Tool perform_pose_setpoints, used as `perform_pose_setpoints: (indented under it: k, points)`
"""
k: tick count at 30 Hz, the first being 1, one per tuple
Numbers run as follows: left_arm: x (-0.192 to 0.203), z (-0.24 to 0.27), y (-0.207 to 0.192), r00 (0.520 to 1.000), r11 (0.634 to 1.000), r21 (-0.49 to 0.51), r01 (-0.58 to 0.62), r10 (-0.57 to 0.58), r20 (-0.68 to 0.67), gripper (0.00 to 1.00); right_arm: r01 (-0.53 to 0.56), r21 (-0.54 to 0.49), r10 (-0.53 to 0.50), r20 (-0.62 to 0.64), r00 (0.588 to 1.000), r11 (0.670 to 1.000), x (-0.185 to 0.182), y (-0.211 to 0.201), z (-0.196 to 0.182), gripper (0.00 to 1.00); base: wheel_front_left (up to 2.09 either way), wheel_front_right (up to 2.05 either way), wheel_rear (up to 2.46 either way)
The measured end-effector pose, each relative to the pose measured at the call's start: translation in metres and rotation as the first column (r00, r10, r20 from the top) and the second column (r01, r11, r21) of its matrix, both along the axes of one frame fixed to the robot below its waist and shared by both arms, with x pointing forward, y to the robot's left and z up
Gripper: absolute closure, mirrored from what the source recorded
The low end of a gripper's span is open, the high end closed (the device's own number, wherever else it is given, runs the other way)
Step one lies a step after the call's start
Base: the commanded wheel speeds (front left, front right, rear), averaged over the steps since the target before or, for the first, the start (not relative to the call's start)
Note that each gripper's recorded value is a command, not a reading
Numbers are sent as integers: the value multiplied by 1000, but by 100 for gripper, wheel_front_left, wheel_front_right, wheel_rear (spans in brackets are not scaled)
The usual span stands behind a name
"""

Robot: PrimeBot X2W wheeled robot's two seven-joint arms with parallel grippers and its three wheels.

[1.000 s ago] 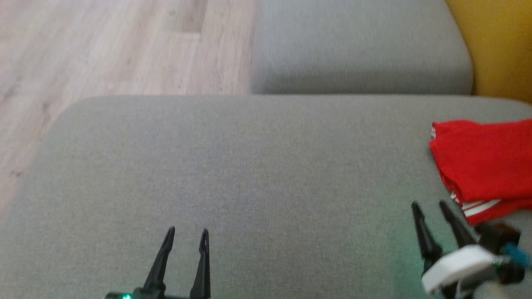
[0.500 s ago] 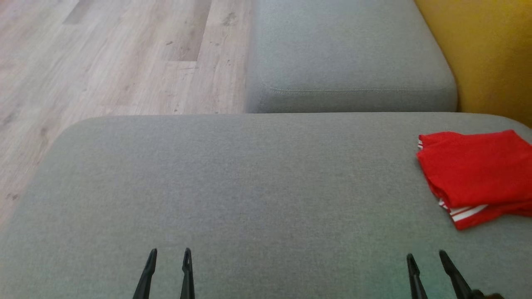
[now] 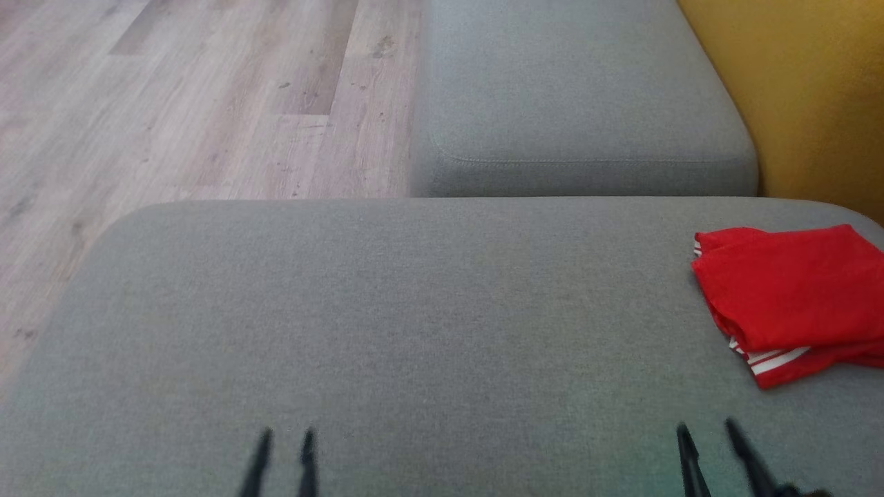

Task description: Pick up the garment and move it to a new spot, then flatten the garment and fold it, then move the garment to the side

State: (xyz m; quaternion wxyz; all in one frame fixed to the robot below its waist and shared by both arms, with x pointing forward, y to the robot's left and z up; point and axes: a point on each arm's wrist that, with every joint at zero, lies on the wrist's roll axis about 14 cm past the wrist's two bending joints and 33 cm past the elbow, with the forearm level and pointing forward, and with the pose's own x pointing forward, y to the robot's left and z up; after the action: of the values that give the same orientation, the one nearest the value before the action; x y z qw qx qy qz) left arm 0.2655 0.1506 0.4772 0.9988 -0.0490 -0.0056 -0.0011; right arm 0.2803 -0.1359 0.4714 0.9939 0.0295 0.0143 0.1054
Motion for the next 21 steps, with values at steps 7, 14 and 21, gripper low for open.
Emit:
perform_pose_setpoints:
  k: [7,14,21]
  points:
    - [-7,-22,1,997,998,-54,-11,7,-82,100,25,48,-21,-79,997,999,-7,-4,-19,100,0,0,0]
    - [-5,-27,3,993,991,-134,-27,12,-114,100,64,129,-50,-110,993,990,-5,-9,-23,100,0,0,0]
    - [2,-27,6,992,979,-201,-41,15,-127,100,91,197,-67,-124,990,976,2,-12,-20,100,0,0,0]
